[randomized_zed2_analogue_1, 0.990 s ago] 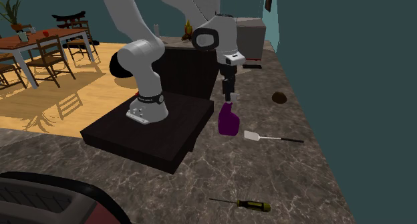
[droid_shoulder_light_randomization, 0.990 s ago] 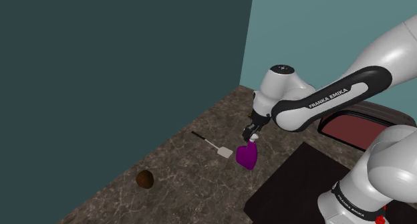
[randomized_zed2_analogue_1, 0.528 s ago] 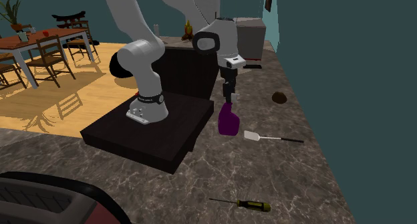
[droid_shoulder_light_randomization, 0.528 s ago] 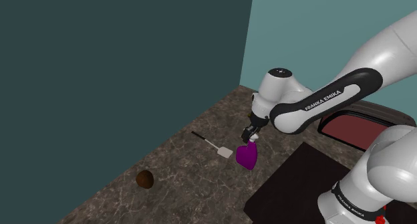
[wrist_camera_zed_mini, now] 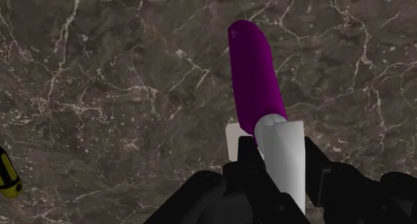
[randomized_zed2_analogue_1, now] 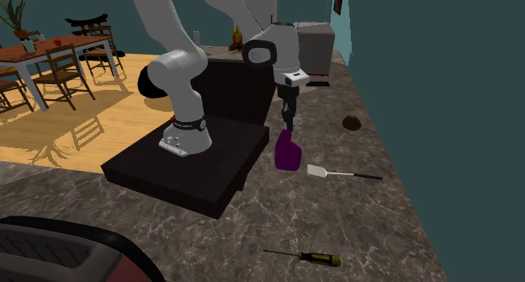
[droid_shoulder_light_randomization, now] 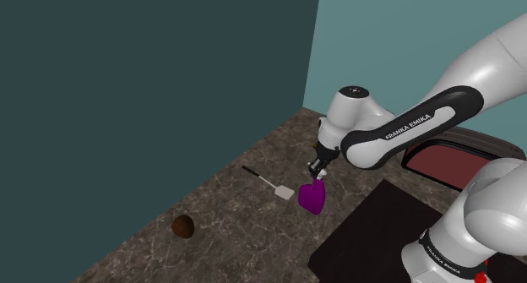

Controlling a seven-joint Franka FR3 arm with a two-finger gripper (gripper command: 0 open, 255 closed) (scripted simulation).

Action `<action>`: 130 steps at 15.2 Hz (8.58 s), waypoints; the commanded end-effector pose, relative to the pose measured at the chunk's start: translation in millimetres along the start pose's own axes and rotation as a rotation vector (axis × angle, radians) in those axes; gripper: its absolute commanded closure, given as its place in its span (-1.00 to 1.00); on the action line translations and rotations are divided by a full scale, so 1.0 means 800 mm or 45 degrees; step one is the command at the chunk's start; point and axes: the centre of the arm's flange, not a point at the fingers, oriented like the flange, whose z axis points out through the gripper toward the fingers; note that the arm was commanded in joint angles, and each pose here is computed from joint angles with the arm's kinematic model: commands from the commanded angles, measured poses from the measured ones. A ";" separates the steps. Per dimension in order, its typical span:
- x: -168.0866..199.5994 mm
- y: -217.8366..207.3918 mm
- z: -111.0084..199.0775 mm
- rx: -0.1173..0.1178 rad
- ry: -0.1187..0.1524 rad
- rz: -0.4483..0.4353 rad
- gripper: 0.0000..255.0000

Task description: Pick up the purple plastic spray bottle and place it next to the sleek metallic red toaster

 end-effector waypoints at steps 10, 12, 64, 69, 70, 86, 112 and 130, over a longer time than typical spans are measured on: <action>0.004 0.001 -0.032 0.000 0.000 0.000 1.00; 0.006 0.001 -0.046 0.000 0.000 0.000 1.00; 0.054 0.012 -0.385 0.000 0.000 0.000 1.00; 0.004 0.055 -0.396 0.000 0.000 0.000 1.00; -0.008 0.065 -0.397 0.000 0.000 0.000 1.00; -0.210 0.234 -0.421 0.000 0.000 0.000 1.00; -0.538 0.508 -0.459 0.000 0.000 0.000 1.00; -0.759 0.693 -0.485 0.000 0.000 0.000 1.00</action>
